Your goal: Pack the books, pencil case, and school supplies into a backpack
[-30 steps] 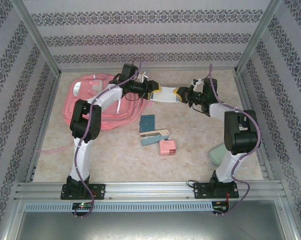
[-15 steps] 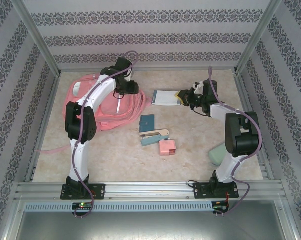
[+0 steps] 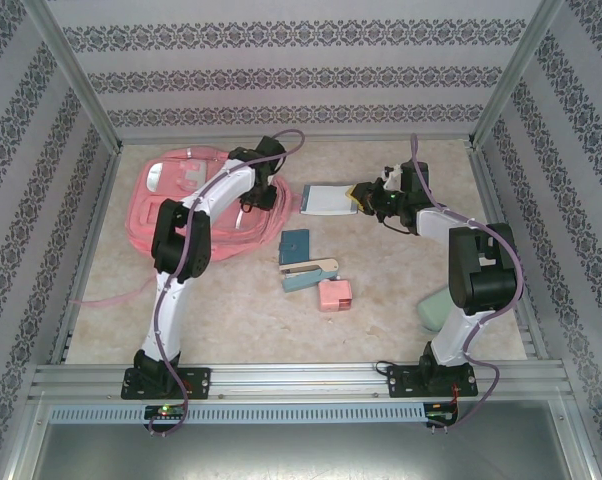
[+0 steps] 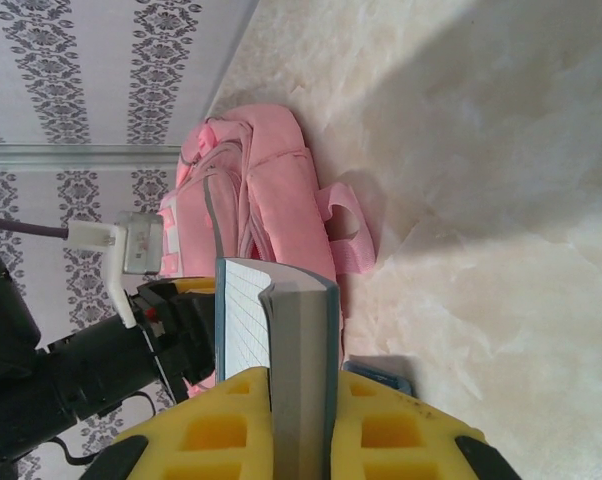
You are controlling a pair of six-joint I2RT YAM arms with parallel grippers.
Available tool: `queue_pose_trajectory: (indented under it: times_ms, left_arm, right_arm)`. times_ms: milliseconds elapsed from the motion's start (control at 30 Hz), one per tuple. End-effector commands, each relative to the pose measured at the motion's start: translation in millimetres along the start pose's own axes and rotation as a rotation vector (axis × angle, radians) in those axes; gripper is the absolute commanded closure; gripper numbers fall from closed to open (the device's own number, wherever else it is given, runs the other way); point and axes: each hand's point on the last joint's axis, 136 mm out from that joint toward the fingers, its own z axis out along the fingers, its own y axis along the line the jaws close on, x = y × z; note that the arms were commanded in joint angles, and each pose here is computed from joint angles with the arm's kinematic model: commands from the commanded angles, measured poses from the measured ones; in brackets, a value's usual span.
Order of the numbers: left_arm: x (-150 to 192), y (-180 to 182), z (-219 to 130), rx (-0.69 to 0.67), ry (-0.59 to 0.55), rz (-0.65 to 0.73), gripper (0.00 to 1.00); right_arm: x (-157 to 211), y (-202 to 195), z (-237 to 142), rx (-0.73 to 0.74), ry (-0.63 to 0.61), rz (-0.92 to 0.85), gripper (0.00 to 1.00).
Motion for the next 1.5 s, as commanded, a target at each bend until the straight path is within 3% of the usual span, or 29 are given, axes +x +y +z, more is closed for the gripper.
queue_pose_trajectory:
  times_ms: [0, 33, 400, 767, 1000, 1167, 1467]
  left_arm:
    - [6.6, 3.5, -4.8, -0.045, 0.037, 0.047, 0.90]
    - [3.9, 5.0, -8.5, -0.051, 0.026, 0.039, 1.00]
    - [-40.0, 19.9, -123.9, 0.073, -0.242, -0.080, 1.00]
    - [-52.5, 61.7, -209.2, 0.368, -0.381, -0.228, 1.00]
    - [-57.3, 95.6, -269.5, 0.638, -0.535, -0.295, 1.00]
    - [-56.3, 112.1, -288.4, 0.769, -0.587, -0.338, 1.00]
    - [-53.4, 110.6, -285.3, 0.807, -0.573, -0.370, 1.00]
  right_arm:
    - [1.5, 15.6, -2.1, -0.023, -0.006, -0.057, 1.00]
    - [2.0, 16.0, -1.0, -0.023, -0.004, -0.056, 1.00]
    - [2.2, 30.9, 19.7, -0.045, 0.018, -0.080, 1.00]
    - [8.4, 69.2, 68.7, -0.122, 0.058, -0.115, 1.00]
    - [27.6, 94.2, 113.1, -0.155, 0.087, -0.143, 1.00]
    - [42.9, 105.4, 147.5, -0.170, 0.096, -0.142, 1.00]
    - [84.8, 127.8, 217.2, -0.192, 0.130, -0.129, 1.00]
